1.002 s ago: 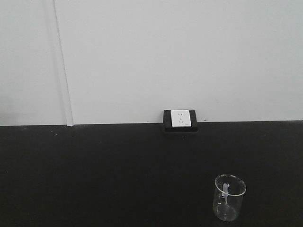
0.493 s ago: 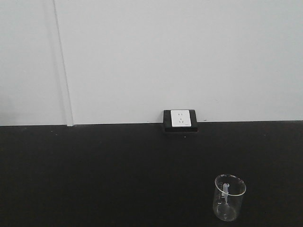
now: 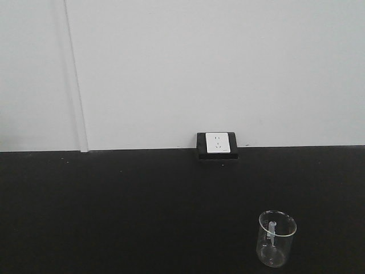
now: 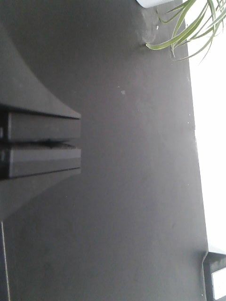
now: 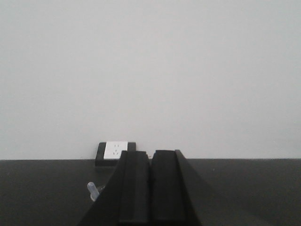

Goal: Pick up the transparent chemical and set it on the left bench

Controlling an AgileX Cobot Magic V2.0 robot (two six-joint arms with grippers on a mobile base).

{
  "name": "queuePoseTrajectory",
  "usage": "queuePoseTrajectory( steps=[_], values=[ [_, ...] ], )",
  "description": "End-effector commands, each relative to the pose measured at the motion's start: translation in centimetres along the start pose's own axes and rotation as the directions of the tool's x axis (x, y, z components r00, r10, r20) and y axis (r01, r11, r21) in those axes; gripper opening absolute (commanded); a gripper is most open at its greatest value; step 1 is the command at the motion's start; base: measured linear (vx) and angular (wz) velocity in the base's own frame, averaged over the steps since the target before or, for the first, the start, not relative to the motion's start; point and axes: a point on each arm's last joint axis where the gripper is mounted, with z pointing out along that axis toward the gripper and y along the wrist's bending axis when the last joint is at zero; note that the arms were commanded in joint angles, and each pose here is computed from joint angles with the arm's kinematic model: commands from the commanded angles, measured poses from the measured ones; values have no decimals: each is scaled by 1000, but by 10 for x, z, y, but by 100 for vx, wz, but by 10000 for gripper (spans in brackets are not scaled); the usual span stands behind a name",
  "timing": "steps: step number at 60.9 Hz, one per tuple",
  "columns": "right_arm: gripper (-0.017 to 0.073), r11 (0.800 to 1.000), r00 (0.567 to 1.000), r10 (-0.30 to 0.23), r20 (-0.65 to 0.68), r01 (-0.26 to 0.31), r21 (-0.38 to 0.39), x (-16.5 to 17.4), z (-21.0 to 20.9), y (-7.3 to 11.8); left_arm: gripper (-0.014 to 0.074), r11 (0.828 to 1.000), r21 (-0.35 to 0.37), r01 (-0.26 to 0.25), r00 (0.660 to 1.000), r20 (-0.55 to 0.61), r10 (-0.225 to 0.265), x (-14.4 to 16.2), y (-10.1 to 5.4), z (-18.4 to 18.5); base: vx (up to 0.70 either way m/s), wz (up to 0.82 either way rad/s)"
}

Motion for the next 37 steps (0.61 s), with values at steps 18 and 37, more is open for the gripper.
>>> queuePoseTrajectory(
  steps=[18,37],
  values=[
    [4,969,966,-245,-78,241,-51,-58,49,1,-3,1000,-2,9,997,81,-9,-3,0,-1,0,0],
    [150,970,955,-224,-193,200,-137,-26,109,6,-3,1000,-2,9,997,81,-9,-3,0,-1,0,0]
  ],
)
